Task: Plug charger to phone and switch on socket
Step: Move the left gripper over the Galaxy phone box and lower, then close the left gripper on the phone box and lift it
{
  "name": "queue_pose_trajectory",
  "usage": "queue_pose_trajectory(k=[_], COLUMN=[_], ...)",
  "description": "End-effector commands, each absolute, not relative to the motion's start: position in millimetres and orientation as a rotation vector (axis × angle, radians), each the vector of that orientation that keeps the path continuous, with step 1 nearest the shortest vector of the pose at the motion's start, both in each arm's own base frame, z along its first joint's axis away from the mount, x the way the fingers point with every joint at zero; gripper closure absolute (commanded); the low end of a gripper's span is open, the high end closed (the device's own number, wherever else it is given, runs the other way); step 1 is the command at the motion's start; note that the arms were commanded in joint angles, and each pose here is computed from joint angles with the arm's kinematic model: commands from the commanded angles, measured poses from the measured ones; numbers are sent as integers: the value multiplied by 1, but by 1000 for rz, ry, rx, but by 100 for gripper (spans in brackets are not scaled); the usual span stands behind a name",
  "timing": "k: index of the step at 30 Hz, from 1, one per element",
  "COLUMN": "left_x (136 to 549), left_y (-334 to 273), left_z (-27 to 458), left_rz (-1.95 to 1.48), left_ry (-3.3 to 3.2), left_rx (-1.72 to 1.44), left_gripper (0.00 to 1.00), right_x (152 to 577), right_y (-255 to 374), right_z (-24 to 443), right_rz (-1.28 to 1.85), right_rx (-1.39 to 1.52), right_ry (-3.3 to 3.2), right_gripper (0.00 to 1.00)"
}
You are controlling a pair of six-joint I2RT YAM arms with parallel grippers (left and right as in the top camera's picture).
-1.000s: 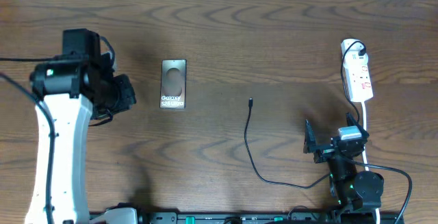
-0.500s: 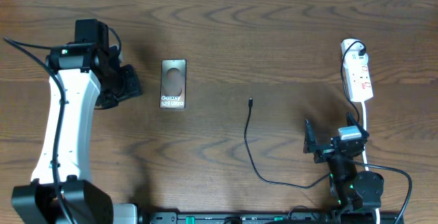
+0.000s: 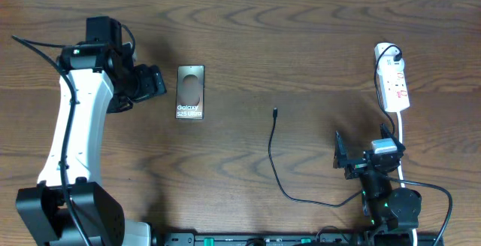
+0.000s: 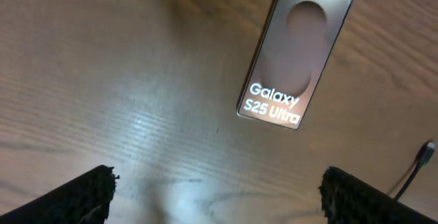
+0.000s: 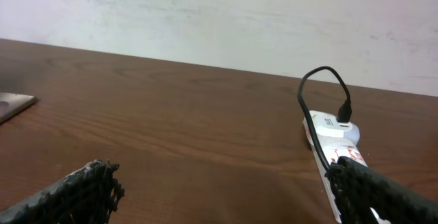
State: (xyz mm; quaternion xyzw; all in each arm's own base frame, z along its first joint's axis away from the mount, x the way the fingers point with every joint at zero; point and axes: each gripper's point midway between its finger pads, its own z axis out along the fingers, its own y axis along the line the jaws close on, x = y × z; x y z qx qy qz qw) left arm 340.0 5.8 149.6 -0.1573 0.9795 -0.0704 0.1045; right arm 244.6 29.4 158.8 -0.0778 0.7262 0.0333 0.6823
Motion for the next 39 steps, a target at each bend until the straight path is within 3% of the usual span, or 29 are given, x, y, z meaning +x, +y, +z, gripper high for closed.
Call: queue_pose_trajectory(k=[1, 16, 23, 29, 32, 39], left_x=[342, 365, 397, 396, 386, 366], left_y=[-7, -60, -68, -70, -72, -73], left_z=[134, 53, 12, -13, -21, -21], left_rz=[-209, -119, -126, -129, -120, -100], left_ry=[2918, 3049, 3004, 3041, 3087, 3165], left_rx=[-415, -158, -65, -40, -30, -175], left_gripper=[2, 1, 1, 1, 9, 15], right_x=[245, 244, 245, 245, 244, 244], right_y=[28, 28, 28, 28, 28, 28], right_z=[159, 159, 159, 159, 159, 159], right_rz=[68, 68, 68, 68, 68, 68], right_rx=[-171, -171, -171, -171, -171, -171], right_ry=[1628, 1628, 1628, 1628, 1628, 1628], right_gripper=[1, 1, 1, 1, 1, 1])
